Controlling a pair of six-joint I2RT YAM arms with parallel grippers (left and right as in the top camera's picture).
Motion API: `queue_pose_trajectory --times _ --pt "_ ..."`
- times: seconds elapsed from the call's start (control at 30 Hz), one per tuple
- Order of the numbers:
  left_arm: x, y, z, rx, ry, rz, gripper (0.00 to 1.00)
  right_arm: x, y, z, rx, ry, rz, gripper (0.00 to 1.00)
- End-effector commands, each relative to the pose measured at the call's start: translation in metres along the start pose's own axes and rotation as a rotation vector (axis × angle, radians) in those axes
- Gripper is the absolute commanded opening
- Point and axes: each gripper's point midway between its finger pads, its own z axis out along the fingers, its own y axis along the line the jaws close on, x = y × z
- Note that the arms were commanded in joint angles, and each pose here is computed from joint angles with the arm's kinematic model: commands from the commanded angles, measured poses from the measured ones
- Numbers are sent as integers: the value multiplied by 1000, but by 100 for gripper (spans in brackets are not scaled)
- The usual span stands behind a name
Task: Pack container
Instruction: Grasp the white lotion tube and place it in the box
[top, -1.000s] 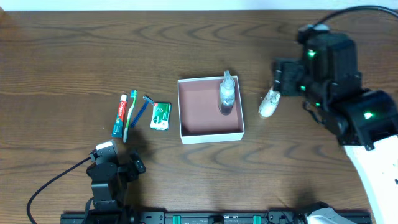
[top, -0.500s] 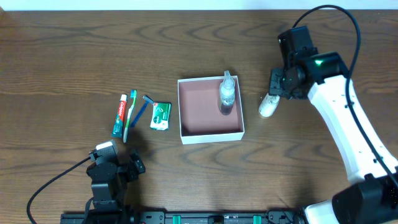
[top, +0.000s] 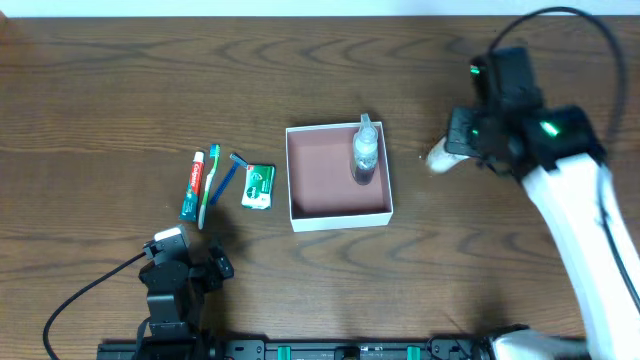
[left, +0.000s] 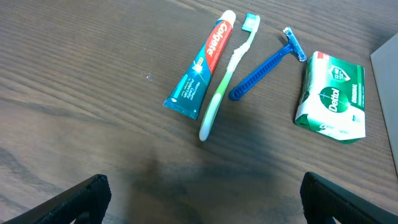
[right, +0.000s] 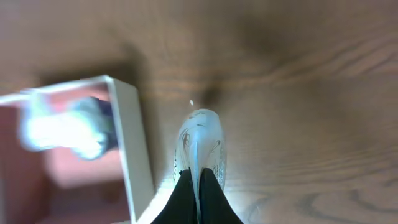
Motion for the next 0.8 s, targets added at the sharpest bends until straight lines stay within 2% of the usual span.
queue_pose_trajectory --times 0.0,0.13,0.33,0.57,0.77 --pt "3 2 2 -5 3 -3 98 -9 18 -54 -123 -136 -21 1" --pt "3 2 2 -5 3 -3 98 8 40 -82 -231 -147 -60 2" --pt "3 2 2 -5 3 -3 98 35 74 -86 -340 -60 -117 1" --pt "3 2 2 -5 3 -3 98 48 98 -62 -336 23 -168 1" --pt "3 2 2 -5 3 -3 98 54 112 -21 -287 113 -191 1"
